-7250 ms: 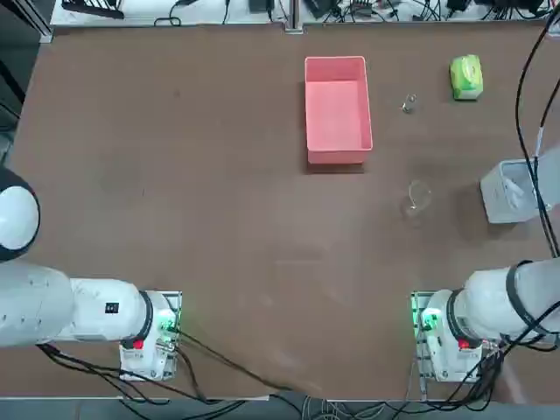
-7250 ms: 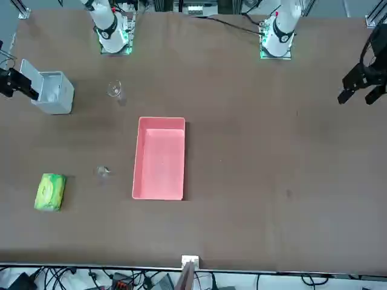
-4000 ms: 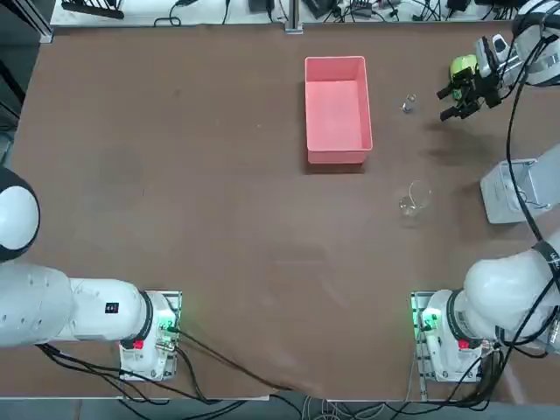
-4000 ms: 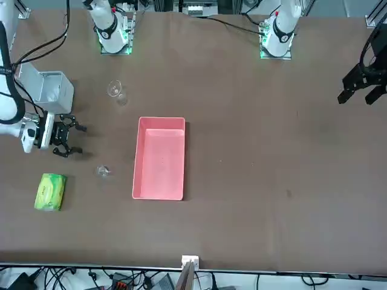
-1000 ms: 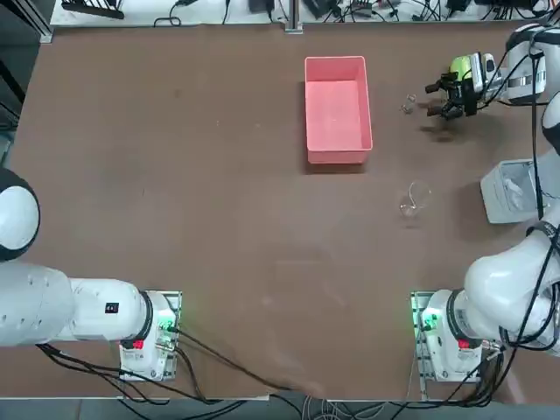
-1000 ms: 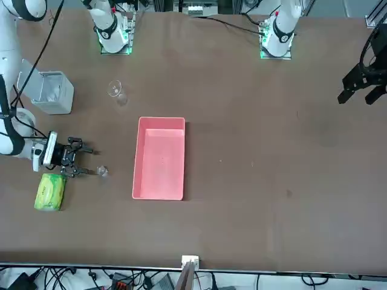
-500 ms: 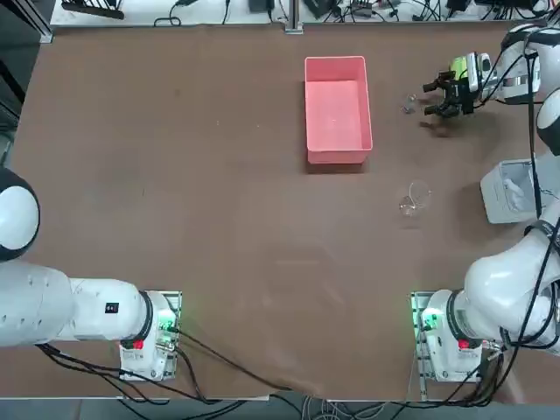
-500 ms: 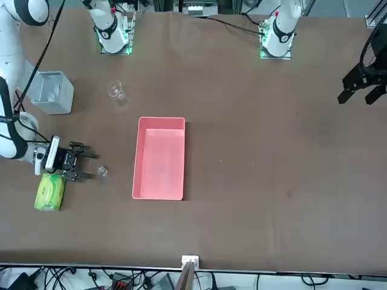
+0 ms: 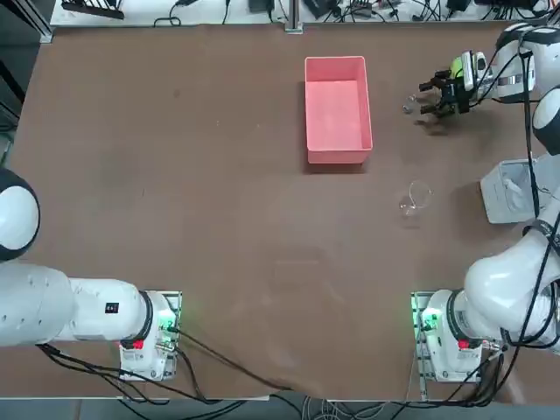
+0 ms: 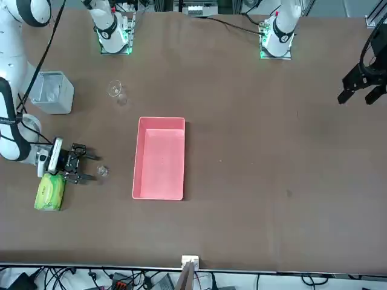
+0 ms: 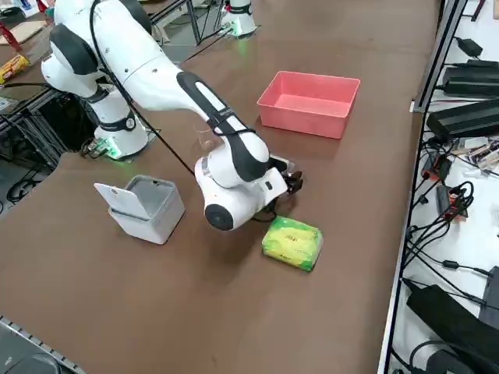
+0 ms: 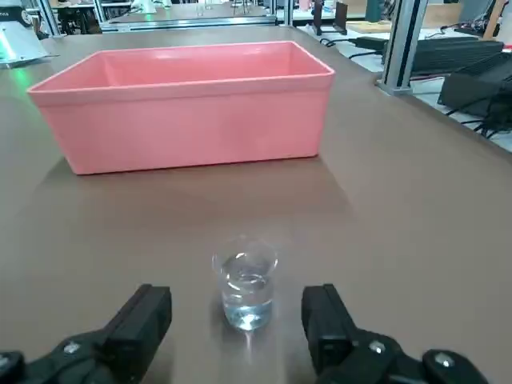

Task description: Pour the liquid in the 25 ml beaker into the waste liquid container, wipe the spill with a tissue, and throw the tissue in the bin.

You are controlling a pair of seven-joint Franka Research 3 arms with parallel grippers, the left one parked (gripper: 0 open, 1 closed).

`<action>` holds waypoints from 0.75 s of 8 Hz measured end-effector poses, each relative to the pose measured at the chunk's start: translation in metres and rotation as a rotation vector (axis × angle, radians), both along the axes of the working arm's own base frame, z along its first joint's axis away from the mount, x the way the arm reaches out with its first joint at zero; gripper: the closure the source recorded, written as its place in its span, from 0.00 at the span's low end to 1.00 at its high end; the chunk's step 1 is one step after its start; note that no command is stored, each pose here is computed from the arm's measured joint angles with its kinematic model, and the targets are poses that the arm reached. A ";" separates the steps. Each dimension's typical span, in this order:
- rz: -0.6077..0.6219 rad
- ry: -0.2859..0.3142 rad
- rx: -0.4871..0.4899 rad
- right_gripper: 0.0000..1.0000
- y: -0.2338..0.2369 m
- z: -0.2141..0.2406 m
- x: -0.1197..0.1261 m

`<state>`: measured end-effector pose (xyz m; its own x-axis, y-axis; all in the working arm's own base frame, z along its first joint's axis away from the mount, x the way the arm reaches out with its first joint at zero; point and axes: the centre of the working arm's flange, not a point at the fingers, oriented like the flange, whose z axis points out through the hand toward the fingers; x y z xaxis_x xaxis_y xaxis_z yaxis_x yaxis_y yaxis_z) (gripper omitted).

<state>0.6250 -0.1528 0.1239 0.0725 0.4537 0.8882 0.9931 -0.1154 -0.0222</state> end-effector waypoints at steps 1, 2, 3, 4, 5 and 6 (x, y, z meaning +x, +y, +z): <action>0.001 0.006 0.002 0.00 0.001 -0.005 -0.001; 0.000 0.012 0.004 0.00 0.002 -0.009 -0.002; -0.004 0.013 0.007 0.00 0.003 -0.010 -0.002; -0.007 0.011 0.010 0.00 0.003 -0.010 -0.001; -0.005 0.011 0.011 0.00 0.006 -0.010 -0.001; 0.000 0.011 0.012 0.00 0.009 -0.010 0.000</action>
<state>0.6252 -0.1440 0.1143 0.0823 0.4433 0.8926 0.9927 -0.1155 -0.0341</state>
